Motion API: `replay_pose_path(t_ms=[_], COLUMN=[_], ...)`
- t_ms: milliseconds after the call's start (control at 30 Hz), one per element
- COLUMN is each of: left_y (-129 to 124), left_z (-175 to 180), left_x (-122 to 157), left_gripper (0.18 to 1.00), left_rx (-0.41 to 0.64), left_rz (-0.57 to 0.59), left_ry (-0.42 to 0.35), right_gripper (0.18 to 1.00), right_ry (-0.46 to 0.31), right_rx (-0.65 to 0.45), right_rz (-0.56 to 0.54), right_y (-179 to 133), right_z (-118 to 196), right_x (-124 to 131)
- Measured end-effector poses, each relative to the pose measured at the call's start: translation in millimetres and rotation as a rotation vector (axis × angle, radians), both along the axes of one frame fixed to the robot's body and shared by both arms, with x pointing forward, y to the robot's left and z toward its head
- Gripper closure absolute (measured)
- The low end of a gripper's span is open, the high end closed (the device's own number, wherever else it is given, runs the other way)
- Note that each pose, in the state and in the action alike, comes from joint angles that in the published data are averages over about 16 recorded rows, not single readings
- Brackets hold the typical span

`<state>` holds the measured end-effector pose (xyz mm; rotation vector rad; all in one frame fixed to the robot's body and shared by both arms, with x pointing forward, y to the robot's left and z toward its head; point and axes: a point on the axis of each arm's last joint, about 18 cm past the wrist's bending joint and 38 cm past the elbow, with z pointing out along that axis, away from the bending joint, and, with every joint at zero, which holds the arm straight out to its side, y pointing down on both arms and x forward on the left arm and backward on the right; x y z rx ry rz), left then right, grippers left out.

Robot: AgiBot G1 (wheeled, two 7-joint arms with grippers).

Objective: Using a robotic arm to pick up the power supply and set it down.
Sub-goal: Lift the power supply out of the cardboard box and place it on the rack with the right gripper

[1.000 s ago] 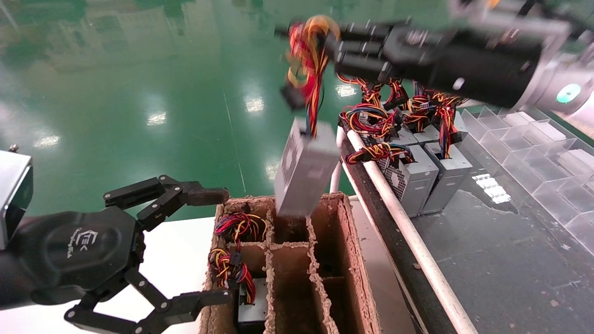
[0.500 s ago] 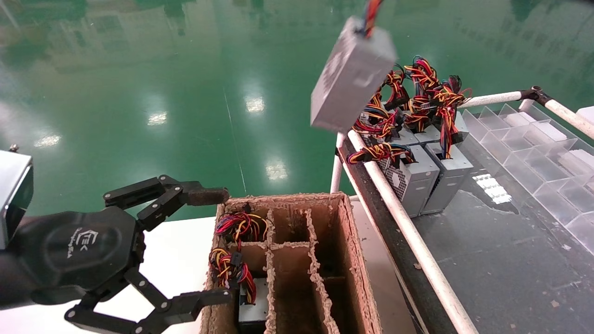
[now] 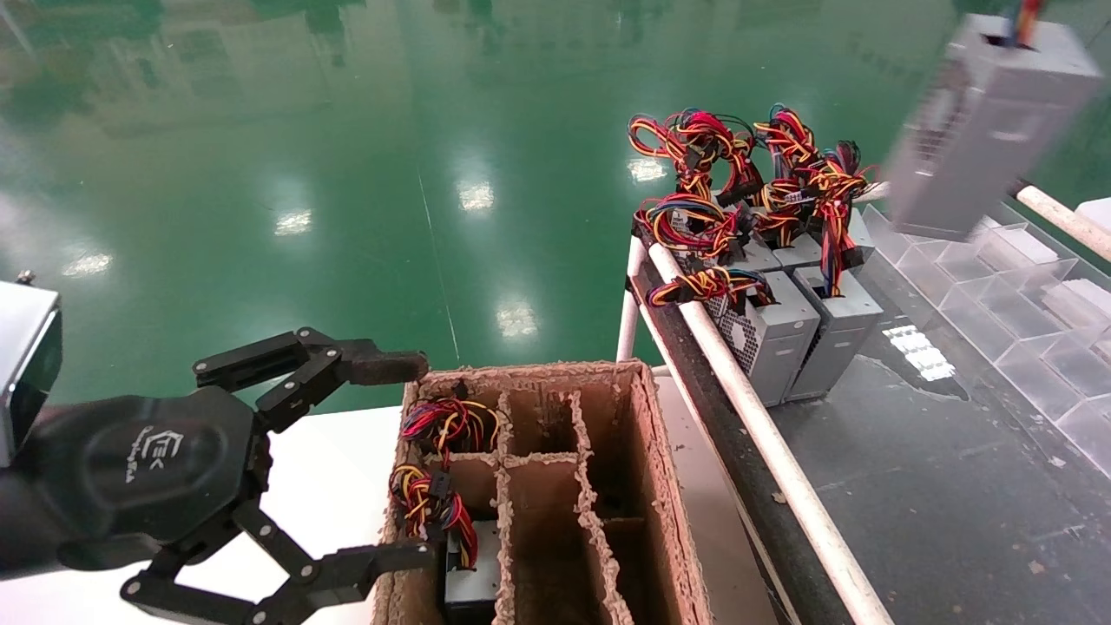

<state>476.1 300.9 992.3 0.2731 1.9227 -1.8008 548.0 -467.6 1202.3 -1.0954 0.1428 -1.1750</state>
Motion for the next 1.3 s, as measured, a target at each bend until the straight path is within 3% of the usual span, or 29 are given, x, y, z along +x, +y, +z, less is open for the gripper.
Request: replay_pose_path(t_ms=[300,667,1300], left_y=[0.0,0.0,0.0], left_z=[0.0,0.0,0.0], left_x=[0.0,0.0,0.0], left_gripper=[0.183,0.183,0.183], left_rx=[0.0,0.0,0.0], left_rz=[0.0,0.0,0.0], left_ry=[0.0,0.0,0.0], right_gripper=[0.987,0.987,0.987], right_ry=[0.109,0.221,0.223], right_rx=[0.02,0.04,0.086], right_rz=[-0.092,-0.097,-0.115], right_y=[-43.6,-59.9,-79.5], right_z=[-38.0,-84.1,-102.6], right_x=[-7.7,-5.6,-16.6])
